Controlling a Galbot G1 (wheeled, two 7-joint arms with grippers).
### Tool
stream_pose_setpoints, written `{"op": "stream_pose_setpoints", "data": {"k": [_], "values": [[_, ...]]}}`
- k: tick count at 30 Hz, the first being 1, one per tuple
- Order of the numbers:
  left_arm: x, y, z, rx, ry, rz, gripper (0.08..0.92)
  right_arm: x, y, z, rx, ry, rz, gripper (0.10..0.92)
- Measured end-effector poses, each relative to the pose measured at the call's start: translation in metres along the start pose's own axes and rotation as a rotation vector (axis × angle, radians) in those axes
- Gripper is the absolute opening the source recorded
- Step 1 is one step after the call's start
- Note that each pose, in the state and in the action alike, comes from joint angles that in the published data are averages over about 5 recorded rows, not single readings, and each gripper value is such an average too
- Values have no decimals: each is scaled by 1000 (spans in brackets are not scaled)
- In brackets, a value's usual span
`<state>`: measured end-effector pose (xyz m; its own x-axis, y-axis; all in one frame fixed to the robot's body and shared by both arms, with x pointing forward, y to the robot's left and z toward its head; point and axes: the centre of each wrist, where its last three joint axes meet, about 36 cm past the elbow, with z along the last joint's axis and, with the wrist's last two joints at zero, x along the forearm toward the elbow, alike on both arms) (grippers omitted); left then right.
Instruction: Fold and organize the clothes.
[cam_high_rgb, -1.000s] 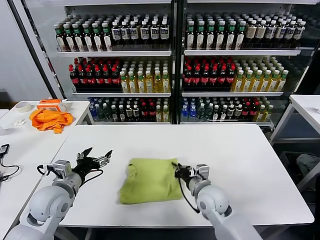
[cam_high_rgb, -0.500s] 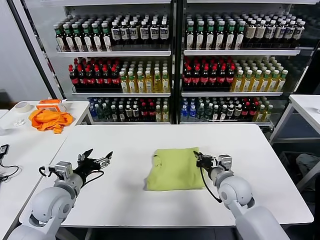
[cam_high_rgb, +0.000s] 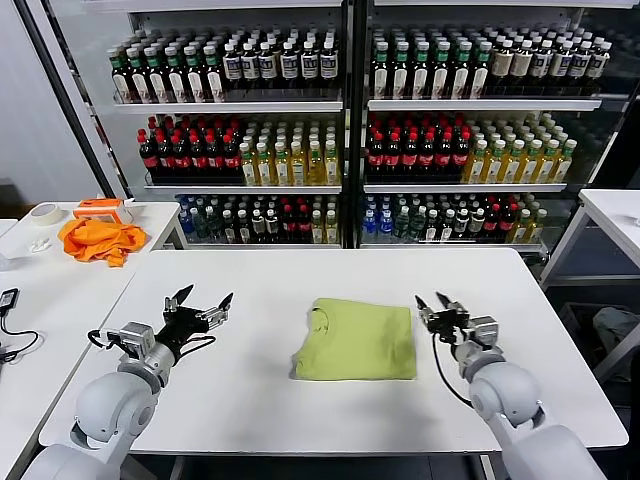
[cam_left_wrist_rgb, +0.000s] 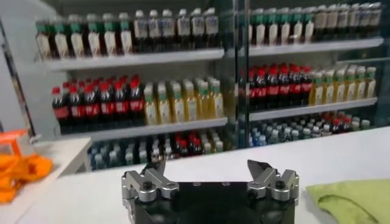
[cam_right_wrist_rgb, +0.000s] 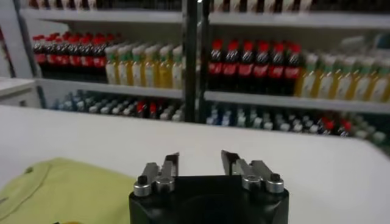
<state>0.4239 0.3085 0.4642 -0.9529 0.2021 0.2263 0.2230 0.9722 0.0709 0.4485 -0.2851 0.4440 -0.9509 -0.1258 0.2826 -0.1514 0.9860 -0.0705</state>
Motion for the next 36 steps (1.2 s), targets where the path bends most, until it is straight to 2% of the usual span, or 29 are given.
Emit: {"op": "stream_pose_setpoints", "data": {"k": [10,25,36], "values": [[-8,-6,3,-90,-88,-6,823,31,-27,6,78,-103,132,801],[-32,-11,6,-144,-204,-20,822,54,-52,16,135,-197,225,823],[-29,-14,12,-163,-215,-12,823,66,-57,21,131,-232,229,823]]}}
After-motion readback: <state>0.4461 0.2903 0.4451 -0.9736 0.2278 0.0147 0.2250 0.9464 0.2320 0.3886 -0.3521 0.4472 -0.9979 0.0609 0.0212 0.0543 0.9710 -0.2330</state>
